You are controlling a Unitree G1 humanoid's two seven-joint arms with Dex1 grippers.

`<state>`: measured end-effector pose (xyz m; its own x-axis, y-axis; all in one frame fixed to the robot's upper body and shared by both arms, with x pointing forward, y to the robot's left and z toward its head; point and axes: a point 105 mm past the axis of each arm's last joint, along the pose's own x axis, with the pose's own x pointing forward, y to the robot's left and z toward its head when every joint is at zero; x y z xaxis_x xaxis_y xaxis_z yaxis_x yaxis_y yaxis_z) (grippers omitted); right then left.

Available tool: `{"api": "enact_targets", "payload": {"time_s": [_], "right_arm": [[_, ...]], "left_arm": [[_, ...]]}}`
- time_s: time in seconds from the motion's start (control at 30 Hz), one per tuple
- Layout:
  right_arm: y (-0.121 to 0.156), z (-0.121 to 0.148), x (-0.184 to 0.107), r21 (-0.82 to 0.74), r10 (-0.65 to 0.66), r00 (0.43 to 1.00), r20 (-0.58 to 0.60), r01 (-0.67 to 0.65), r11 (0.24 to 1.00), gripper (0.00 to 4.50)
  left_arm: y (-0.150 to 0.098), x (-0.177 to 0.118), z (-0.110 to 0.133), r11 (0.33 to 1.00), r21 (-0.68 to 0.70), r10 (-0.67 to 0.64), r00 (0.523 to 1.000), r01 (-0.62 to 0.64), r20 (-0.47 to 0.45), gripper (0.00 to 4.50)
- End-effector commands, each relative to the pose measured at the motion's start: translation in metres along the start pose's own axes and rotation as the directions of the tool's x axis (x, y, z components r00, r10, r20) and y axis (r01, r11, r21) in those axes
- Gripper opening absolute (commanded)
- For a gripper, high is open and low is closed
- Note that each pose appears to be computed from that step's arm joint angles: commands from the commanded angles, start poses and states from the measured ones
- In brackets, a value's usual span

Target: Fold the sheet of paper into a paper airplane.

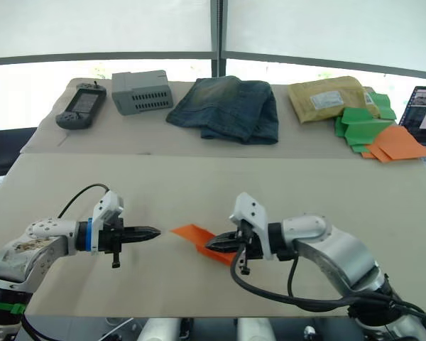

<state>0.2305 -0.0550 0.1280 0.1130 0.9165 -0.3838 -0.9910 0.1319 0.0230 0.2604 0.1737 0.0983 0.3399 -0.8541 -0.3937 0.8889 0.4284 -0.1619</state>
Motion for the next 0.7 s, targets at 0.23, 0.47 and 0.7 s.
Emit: {"api": "enact_targets", "payload": {"time_s": [0.23,0.47,0.7], "right_arm": [[-0.048,-0.006,-0.014,-0.055,-0.188,0.981,-0.052,0.185,0.981,0.04],[-0.052,0.016,-0.029,-0.016,-0.194,0.981,0.033,0.194,0.981,0.31],[-0.042,0.016,-0.014,0.017,-0.184,0.982,-0.049,0.185,0.983,2.29]], "left_arm": [[-0.009,0.001,0.007,1.000,0.025,-0.006,0.999,0.005,0.036,0.00],[-0.012,0.011,0.008,1.000,0.013,-0.023,0.998,0.023,0.052,0.00],[-0.011,0.015,0.003,1.000,0.013,-0.020,0.999,0.020,0.037,0.00]]}}
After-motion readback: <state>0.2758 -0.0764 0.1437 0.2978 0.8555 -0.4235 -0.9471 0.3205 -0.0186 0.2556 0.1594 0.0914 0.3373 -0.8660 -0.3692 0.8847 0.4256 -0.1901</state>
